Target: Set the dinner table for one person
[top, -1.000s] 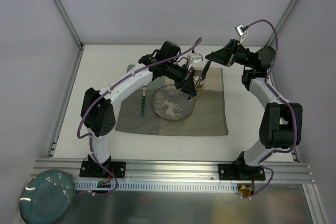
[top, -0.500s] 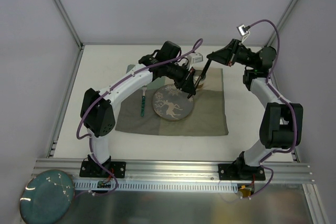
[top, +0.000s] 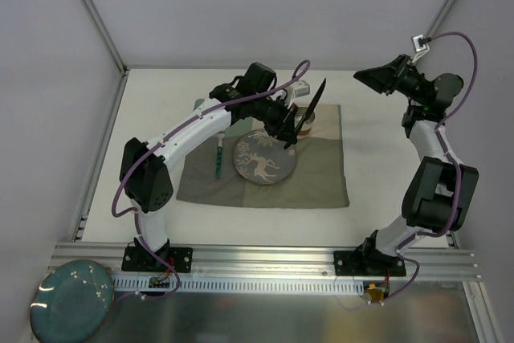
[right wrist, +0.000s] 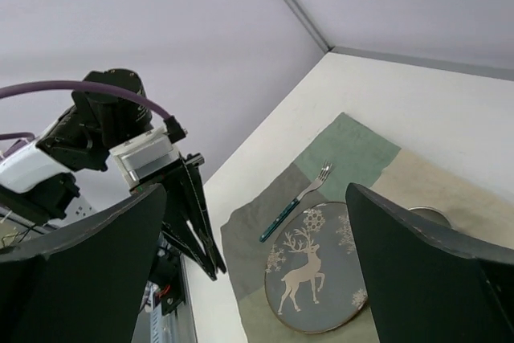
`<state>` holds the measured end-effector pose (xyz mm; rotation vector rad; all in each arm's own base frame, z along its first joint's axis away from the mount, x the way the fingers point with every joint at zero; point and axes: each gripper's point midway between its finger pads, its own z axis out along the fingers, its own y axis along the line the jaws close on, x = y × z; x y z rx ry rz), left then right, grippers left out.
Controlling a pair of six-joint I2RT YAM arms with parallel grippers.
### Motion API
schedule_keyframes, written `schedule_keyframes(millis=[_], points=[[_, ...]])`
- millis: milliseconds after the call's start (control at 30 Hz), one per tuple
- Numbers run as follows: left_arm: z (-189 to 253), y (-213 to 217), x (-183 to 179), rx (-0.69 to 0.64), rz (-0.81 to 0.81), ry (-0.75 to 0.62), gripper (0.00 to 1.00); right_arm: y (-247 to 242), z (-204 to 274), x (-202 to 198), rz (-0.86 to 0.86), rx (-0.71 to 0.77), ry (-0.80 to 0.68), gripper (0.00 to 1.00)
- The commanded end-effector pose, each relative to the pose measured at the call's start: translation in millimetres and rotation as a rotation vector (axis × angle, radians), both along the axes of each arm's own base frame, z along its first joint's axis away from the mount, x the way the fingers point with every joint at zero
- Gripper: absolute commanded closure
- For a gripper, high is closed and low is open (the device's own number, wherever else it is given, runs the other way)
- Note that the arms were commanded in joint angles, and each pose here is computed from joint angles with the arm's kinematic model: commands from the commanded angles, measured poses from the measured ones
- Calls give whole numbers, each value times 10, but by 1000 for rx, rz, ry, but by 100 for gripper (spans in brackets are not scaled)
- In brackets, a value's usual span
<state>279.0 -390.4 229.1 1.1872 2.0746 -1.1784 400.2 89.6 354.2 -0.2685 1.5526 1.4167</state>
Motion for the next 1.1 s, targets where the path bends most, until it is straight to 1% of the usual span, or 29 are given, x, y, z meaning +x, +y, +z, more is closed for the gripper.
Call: schedule_keyframes(millis=[0, 167, 200, 267, 300, 333, 367, 400, 467, 500, 567, 600, 667, 700, 800, 833, 900, 933, 1000, 1067], points=[[292, -39, -126, -23, -18, -106, 100, -205, 401, -140, -73, -49, -141, 1], [155, -221, -155, 62, 6, -212, 100, -538, 411, -260, -183, -100, -156, 1], [147, -249, -148, 74, 9, -233, 100, -568, 316, -275, -196, -95, -100, 1], [81, -318, -122, 115, 37, -270, 100, -644, 300, -352, -259, -174, -160, 1], [57, -333, -95, 136, 55, -292, 100, -651, 104, -387, -273, -165, -23, 1], [50, -345, -72, 153, 66, -323, 100, -712, -36, -386, -319, -319, -120, 1], [44, -360, -24, 181, 99, -362, 100, -746, -46, -393, -419, -428, -135, 1], [43, -369, 8, 198, 114, -391, 100, -713, -205, -499, -423, -491, -75, 1], [101, -368, 92, 226, 159, -454, 100, -740, -323, -556, -469, -572, -95, 1], [118, -358, 146, 241, 181, -483, 100, -718, -300, -626, -475, -577, -110, 1], [161, -283, 296, 285, 250, -540, 100, -747, -415, -661, -492, -604, -80, 1], [199, -266, 350, 298, 283, -576, 100, -758, -484, -682, -495, -607, -42, 1], [247, -225, 437, 320, 320, -618, 100, -773, -564, -695, -495, -614, -4, 1], [297, -160, 523, 350, 368, -671, 100, -777, -608, -703, -497, -612, 15, 1], [330, -83, 623, 395, 412, -740, 100, -752, -723, -720, -489, -613, 52, 1], [373, -46, 688, 405, 449, -770, 100, -746, -755, -720, -490, -623, 63, 1], [420, 10, 735, 423, 466, -822, 100, -710, -790, -705, -484, -634, 77, 1], [504, 17, 797, 411, 508, -862, 100, -709, -821, -689, -496, -630, 103, 1], [509, 31, 799, 433, 499, -921, 100, -637, -868, -644, -484, -639, 123, 1], [556, 24, 836, 432, 524, -956, 100, -544, -912, -598, -476, -635, 153, 1]])
